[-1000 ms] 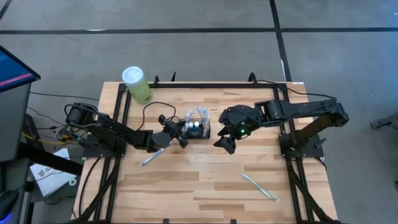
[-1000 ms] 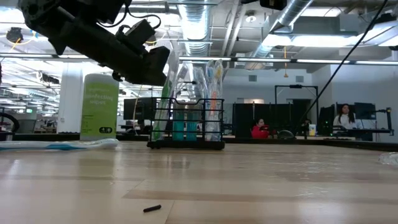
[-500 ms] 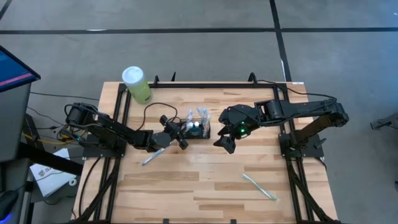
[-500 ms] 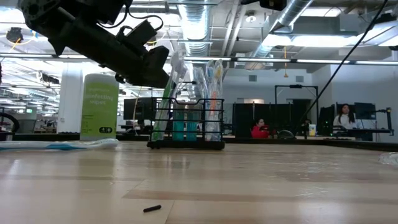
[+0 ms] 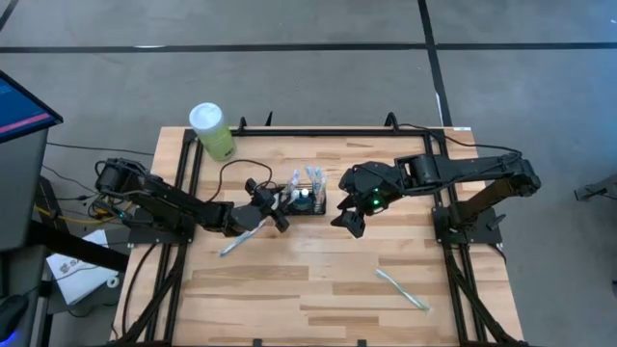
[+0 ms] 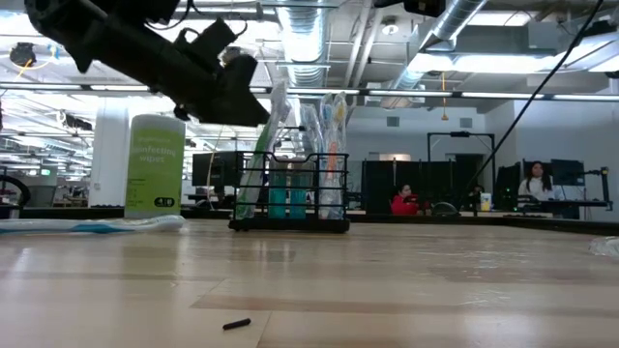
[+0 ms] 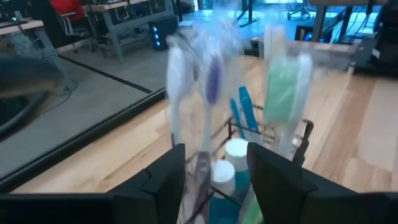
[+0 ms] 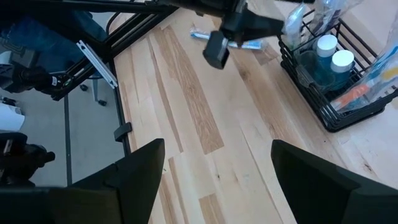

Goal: Pick & Place toothbrushing station
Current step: Put the blue toothbrush into the black mesh organizer

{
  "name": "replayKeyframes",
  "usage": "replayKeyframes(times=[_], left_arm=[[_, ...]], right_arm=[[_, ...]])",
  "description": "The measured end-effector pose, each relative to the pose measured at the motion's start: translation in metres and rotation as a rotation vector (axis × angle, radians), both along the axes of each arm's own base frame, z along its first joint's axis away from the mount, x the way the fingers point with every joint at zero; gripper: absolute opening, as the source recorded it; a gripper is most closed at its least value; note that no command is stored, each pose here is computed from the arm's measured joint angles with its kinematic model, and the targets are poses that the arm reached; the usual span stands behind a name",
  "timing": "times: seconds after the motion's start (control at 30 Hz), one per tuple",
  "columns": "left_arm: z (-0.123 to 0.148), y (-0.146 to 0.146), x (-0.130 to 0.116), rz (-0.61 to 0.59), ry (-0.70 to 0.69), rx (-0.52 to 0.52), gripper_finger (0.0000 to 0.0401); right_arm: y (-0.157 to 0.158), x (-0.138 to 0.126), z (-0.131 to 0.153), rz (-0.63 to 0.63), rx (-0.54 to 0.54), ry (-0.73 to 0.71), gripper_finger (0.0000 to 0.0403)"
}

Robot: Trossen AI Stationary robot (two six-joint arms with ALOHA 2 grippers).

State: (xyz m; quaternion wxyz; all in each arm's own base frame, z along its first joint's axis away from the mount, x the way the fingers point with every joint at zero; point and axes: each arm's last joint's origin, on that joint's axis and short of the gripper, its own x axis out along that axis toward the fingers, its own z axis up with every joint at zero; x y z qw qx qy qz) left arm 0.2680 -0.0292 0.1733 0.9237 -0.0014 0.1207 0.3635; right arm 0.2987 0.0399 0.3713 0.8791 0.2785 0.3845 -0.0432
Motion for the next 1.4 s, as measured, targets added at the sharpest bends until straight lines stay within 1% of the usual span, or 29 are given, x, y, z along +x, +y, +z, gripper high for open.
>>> replayKeyframes(times=[0.07,0.17,0.27,0.43,0.6,0.67,0.8,1.0,1.07,1.13,1.27,1.4], left_arm=[[0.006,0.001,-0.003,0.005,-0.008,-0.002,0.0168],[0.011,0.003,-0.009,0.008,0.017,0.0,0.0168],[0.017,0.004,-0.016,0.01,0.018,-0.023,0.0168],[0.028,0.004,-0.026,-0.013,-0.002,-0.075,0.0168],[0.042,0.0,-0.036,-0.056,-0.034,-0.097,0.0167],[0.047,-0.001,-0.04,-0.093,-0.059,-0.129,0.016],[0.048,-0.005,-0.049,-0.152,-0.038,-0.21,0.0135],[0.057,-0.018,-0.058,-0.223,0.066,-0.303,0.0104],[0.06,-0.02,-0.06,-0.237,0.102,-0.346,0.0102],[0.06,-0.02,-0.063,-0.241,0.152,-0.417,0.0102],[0.052,-0.019,-0.071,-0.235,0.27,-0.608,0.0102],[0.043,-0.02,-0.08,-0.232,0.4,-0.747,0.0102]], right_arm=[[0.0,0.0,0.0,0.001,0.0,0.0,0.0286],[0.0,0.0,0.0,0.002,-0.001,-0.001,0.0286],[0.0,0.0,0.0,0.003,-0.002,0.0,0.0286],[0.0,0.0,0.0,0.003,-0.002,-0.001,0.0286],[0.0,0.0,0.0,-0.004,-0.007,-0.007,0.0286],[0.002,0.001,0.001,-0.02,-0.028,-0.016,0.0286],[0.009,0.002,0.003,-0.056,-0.085,-0.06,0.0286],[0.025,0.004,0.009,-0.044,-0.102,-0.155,0.0286],[0.029,0.006,0.008,-0.053,-0.109,-0.189,0.0286],[0.031,0.008,0.004,-0.074,-0.111,-0.21,0.0286],[0.036,0.013,-0.008,-0.102,-0.088,-0.26,0.0286],[0.039,0.021,-0.019,-0.133,-0.014,-0.376,0.0286]])
